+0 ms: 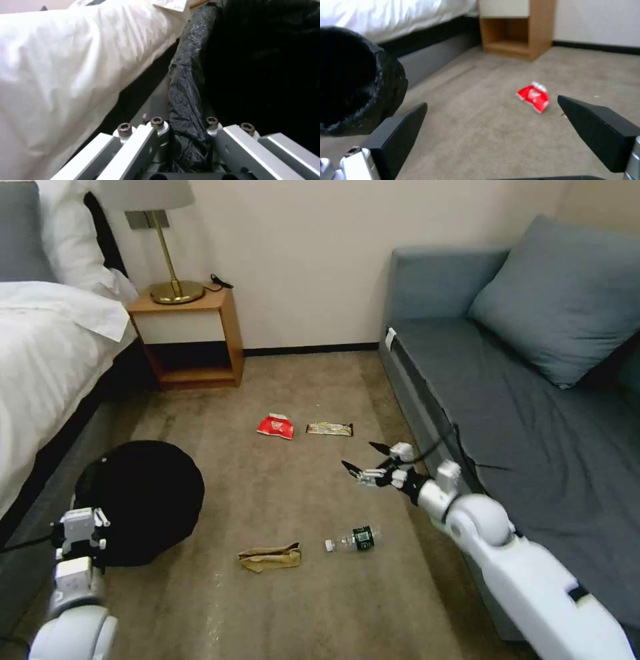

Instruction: Pick up the trash bin, then pick up the garbage on the floor and place it into the trash bin.

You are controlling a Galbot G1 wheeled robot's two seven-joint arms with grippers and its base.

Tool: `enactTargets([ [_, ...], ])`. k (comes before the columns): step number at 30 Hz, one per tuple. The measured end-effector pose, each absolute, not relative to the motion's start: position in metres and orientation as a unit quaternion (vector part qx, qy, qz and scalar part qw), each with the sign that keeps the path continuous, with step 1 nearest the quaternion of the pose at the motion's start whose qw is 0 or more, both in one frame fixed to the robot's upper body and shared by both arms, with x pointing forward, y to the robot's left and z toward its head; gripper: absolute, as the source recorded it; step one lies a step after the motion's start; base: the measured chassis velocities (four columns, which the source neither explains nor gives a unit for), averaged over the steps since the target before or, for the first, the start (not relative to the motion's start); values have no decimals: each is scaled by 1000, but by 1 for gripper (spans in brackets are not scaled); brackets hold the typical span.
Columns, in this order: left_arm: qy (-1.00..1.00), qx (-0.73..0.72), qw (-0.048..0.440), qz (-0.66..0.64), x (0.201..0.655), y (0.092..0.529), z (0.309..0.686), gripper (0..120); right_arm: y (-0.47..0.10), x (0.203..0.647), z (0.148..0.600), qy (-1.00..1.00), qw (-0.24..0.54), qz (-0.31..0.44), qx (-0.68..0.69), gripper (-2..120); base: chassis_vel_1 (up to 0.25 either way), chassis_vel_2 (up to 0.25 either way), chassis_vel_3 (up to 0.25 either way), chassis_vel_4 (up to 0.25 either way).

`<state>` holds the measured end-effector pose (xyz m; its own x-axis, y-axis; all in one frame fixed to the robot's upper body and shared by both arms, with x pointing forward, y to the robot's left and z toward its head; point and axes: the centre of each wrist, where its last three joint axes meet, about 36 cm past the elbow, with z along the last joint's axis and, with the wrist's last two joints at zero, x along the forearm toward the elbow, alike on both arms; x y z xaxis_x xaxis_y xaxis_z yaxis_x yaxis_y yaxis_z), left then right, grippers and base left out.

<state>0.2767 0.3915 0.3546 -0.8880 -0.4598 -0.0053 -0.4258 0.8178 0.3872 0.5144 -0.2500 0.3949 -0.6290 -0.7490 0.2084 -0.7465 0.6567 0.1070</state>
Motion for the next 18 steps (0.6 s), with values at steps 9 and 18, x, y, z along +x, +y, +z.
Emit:
enactTargets([
  [9, -951, 236, 49, -195, 258, 384, 341, 7, -150, 558, 367, -849, 168, 50, 499, 100, 0, 0, 0, 0],
  [18, -953, 237, 32, -186, 262, 384, 339, 7, -74, 536, 312, -812, 196, 125, 535, 100, 0, 0, 0, 0],
])
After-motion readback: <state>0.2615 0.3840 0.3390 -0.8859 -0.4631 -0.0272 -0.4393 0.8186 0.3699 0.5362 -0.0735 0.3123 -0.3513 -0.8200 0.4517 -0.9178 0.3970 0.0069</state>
